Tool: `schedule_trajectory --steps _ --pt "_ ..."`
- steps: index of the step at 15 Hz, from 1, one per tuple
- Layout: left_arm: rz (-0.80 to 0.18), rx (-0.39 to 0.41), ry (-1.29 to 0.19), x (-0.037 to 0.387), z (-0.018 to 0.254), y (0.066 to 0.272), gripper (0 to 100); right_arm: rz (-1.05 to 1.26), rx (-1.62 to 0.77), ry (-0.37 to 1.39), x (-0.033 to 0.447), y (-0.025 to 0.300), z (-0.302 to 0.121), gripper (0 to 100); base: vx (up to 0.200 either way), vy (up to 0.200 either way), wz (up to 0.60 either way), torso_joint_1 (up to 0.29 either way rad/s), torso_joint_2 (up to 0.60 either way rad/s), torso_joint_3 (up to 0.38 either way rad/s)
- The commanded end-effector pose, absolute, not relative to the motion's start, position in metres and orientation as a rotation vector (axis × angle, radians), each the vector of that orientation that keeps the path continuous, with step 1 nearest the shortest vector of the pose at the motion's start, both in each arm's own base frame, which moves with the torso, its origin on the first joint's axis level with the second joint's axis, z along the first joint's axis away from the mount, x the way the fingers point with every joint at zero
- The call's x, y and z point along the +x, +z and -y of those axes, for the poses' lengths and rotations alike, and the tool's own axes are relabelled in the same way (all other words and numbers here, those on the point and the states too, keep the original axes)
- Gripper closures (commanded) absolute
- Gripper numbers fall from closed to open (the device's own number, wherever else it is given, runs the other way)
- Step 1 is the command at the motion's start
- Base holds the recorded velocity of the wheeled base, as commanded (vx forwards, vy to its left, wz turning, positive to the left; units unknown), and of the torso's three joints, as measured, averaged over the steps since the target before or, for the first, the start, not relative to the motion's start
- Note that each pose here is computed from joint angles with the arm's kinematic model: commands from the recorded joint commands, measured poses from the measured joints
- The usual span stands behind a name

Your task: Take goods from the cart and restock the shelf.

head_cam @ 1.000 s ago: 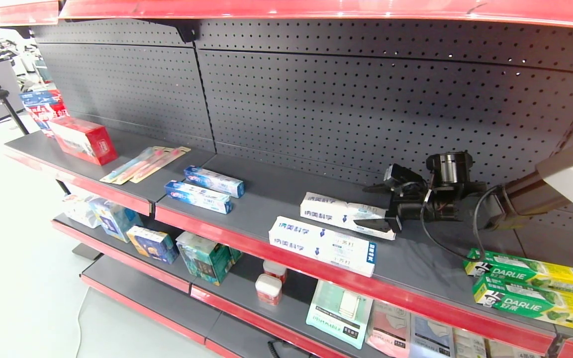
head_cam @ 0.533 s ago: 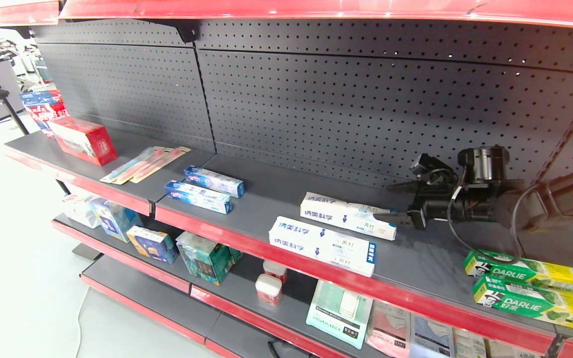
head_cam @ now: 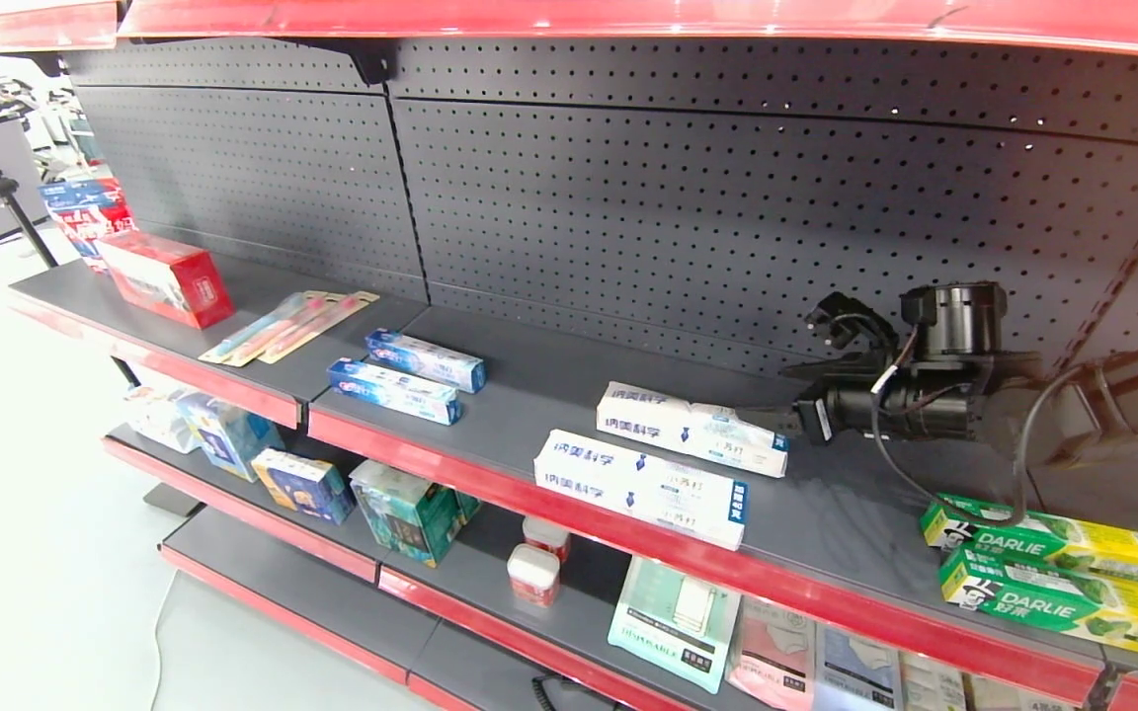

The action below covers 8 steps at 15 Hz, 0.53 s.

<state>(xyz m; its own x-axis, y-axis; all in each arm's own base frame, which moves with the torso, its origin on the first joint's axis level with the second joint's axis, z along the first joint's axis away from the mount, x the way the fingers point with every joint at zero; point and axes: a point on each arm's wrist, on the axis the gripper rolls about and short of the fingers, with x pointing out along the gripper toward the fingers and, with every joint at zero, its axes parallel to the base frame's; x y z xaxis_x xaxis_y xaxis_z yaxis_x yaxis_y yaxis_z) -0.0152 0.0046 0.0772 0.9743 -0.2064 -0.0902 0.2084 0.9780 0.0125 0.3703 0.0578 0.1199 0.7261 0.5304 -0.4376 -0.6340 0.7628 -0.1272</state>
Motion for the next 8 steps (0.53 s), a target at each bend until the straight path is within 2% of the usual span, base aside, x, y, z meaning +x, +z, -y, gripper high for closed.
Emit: schedule_trajectory --steps 1,4,6,8 --pt "-0.09 0.022 -0.209 -0.015 -0.005 0.077 0 -0.403 -0.284 0.654 0.369 0.116 -0.069 0 0.0 0.0 0.0 0.0 0.0 0.0" --pt "-0.09 0.022 -0.209 -0.015 -0.005 0.077 0 -0.449 -0.289 0.628 0.37 0.102 -0.07 0 0.0 0.0 0.0 0.0 0.0 0.0" --pt "-0.09 0.022 -0.209 -0.015 -0.005 0.077 0 -0.457 -0.296 0.536 0.376 0.096 -0.068 0 0.0 0.0 0.0 0.0 0.0 0.0" --pt "-0.09 0.022 -0.209 -0.015 -0.005 0.077 0 -0.431 -0.195 0.469 0.38 0.098 -0.074 0 0.0 0.0 0.0 0.0 0.0 0.0"
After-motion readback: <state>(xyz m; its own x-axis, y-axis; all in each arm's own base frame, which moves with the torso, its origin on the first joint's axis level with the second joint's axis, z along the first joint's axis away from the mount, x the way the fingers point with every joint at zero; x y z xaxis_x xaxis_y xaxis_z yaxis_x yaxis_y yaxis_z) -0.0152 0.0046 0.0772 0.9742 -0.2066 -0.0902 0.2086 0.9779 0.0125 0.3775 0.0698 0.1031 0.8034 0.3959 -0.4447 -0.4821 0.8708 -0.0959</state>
